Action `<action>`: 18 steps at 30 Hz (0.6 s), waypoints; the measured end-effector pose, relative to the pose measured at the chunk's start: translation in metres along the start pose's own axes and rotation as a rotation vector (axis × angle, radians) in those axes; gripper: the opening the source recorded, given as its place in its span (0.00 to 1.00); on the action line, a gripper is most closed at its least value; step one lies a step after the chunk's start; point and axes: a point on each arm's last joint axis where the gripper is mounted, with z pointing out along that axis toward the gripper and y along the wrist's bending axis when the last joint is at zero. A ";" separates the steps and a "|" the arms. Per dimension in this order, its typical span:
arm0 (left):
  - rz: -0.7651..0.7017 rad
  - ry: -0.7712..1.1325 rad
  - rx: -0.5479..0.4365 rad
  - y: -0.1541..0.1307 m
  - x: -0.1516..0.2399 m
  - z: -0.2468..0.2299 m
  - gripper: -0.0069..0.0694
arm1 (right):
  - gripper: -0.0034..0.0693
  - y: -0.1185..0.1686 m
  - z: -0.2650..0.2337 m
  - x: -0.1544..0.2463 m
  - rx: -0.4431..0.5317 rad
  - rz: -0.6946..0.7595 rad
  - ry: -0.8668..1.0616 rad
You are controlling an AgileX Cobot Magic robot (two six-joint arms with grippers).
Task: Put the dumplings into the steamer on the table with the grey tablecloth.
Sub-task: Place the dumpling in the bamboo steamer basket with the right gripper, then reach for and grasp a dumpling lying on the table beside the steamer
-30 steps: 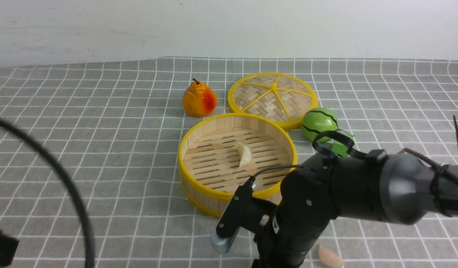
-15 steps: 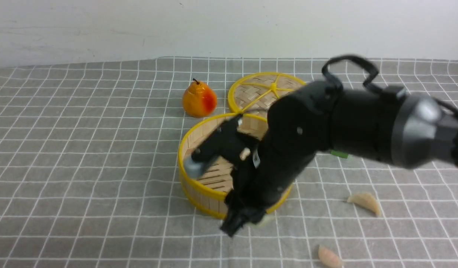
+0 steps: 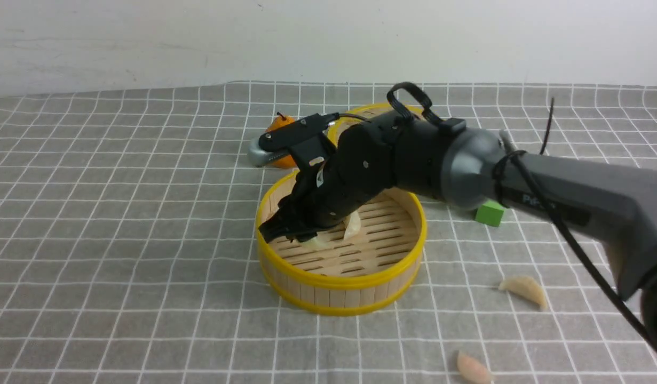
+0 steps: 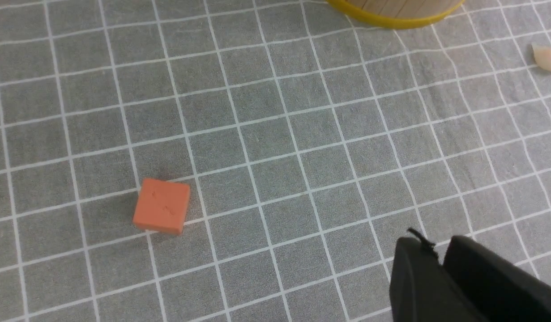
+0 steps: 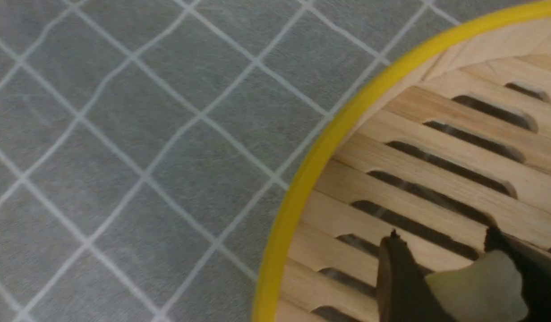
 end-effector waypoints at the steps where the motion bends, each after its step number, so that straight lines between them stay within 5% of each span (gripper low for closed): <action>1: 0.000 0.000 0.000 0.000 0.000 0.000 0.20 | 0.37 -0.005 0.004 0.000 0.006 0.025 0.004; 5: 0.000 0.000 0.000 0.000 0.000 0.000 0.21 | 0.43 -0.018 0.005 -0.004 0.025 0.075 -0.008; 11: -0.001 0.001 0.003 0.000 0.000 0.000 0.21 | 0.73 -0.017 -0.018 -0.010 0.024 0.075 0.073; 18: -0.001 0.001 0.003 0.000 0.000 0.000 0.21 | 0.82 -0.007 -0.094 -0.019 0.007 -0.066 0.261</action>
